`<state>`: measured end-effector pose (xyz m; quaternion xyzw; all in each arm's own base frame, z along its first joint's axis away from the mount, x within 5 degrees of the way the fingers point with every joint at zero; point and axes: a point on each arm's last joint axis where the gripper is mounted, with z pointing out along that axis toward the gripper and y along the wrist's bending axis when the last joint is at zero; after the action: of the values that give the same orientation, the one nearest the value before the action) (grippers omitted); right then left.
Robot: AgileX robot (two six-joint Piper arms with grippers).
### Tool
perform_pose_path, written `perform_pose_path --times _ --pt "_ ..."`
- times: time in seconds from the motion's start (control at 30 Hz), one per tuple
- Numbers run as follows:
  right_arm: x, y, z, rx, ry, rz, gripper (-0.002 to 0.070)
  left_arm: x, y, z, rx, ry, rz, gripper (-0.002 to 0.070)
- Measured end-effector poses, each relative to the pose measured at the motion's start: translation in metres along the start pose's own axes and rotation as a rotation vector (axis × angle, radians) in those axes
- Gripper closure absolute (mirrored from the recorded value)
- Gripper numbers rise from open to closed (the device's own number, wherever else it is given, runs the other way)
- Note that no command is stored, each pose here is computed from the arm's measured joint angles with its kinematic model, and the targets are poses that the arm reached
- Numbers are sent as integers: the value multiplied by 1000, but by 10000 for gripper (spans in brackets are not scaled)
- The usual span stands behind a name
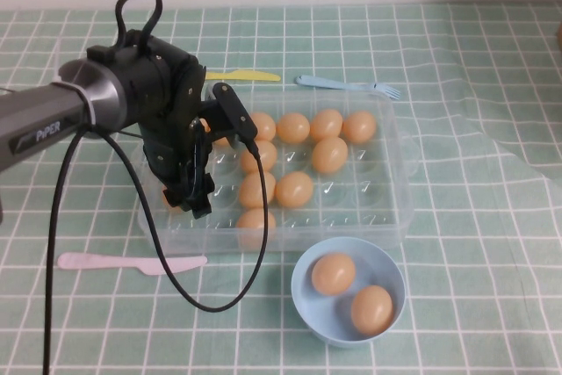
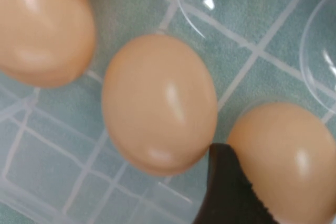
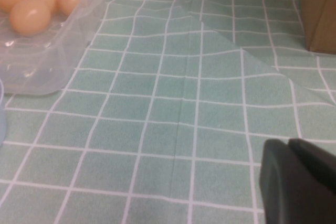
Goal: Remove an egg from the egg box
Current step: Pick up the egg from the plastic box, then place the egg in the bowl
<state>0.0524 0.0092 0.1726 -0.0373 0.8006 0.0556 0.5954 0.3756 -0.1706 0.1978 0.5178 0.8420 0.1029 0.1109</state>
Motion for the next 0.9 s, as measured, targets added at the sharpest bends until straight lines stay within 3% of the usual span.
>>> perform_pose_path --times 0.27,0.57,0.7,0.9 --pt "0 0 0 0 0 0 694 0 1 -3 -5 -6 -1 326" --pt "0 0 0 0 0 0 694 5 -3 -68 -62 -90 -20 326" --pt "0 0 0 0 0 0 694 4 -24 -98 -31 -101 -3 326" --pt "0 0 0 0 0 0 694 -16 -87 -131 99 -152 151 326"
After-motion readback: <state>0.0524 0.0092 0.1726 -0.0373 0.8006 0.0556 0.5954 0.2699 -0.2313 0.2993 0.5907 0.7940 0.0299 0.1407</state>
